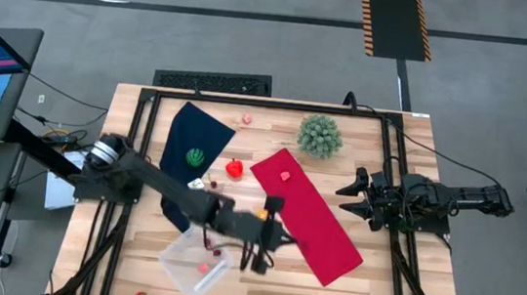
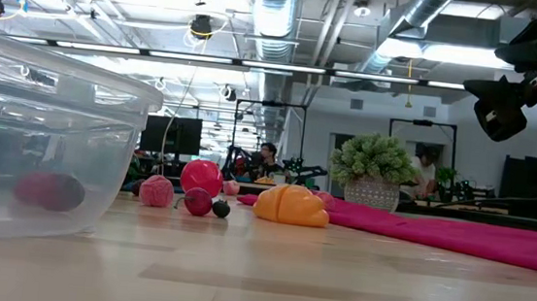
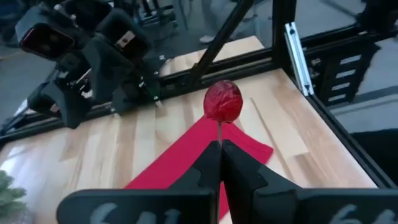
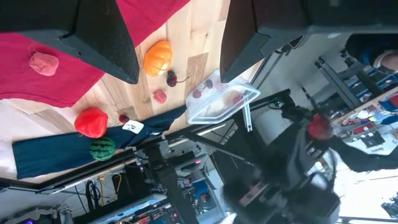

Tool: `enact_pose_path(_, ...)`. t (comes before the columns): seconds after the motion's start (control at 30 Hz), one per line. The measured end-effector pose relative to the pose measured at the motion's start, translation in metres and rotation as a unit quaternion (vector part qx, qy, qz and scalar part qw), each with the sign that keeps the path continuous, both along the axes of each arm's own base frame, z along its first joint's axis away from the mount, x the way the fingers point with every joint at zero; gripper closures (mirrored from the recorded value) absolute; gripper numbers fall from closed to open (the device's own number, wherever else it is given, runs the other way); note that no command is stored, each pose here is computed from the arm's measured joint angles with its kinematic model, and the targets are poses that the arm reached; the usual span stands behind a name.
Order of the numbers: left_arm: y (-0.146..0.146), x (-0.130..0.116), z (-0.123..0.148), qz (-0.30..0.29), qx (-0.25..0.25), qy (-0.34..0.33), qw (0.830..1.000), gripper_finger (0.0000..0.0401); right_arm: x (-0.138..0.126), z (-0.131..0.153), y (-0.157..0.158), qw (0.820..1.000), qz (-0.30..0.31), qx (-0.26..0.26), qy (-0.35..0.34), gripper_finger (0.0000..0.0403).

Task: Pick and placing Produce into tupperware
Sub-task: Put the cherry into the transparent bin

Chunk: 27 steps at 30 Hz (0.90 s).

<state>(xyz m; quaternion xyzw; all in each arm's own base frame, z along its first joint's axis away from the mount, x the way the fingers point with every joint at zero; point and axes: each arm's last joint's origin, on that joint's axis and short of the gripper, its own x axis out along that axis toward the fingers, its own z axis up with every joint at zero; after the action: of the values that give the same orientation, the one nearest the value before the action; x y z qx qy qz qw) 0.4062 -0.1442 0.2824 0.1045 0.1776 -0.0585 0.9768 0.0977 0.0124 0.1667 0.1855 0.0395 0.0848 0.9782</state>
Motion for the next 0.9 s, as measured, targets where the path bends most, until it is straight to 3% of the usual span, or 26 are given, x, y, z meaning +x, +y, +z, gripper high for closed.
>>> enact_pose_path(0.17,0.038,-0.033,0.010,0.008,-0.027,-0.050,0.998,0.0401,0.000,0.000,0.000,1.000,0.000,0.000,0.000,0.0154)
enact_pose_path(0.33,0.051,-0.082,0.002,0.036,-0.068,-0.055,0.996,0.0401,0.000,0.000,0.000,1.000,0.000,0.000,0.000,0.0154)
enact_pose_path(0.43,0.048,-0.109,-0.005,0.064,-0.086,-0.041,0.993,0.0401,0.000,0.000,0.000,1.000,0.000,0.000,0.000,0.0154)
enact_pose_path(0.6,0.033,-0.150,-0.022,0.062,-0.099,0.000,0.993,0.0401,0.000,0.000,0.000,1.000,0.000,0.000,0.000,0.0154)
enact_pose_path(0.9,0.009,-0.205,-0.055,0.087,-0.124,0.082,0.985,0.0401,0.000,0.000,0.000,1.000,0.000,0.000,0.000,0.0154)
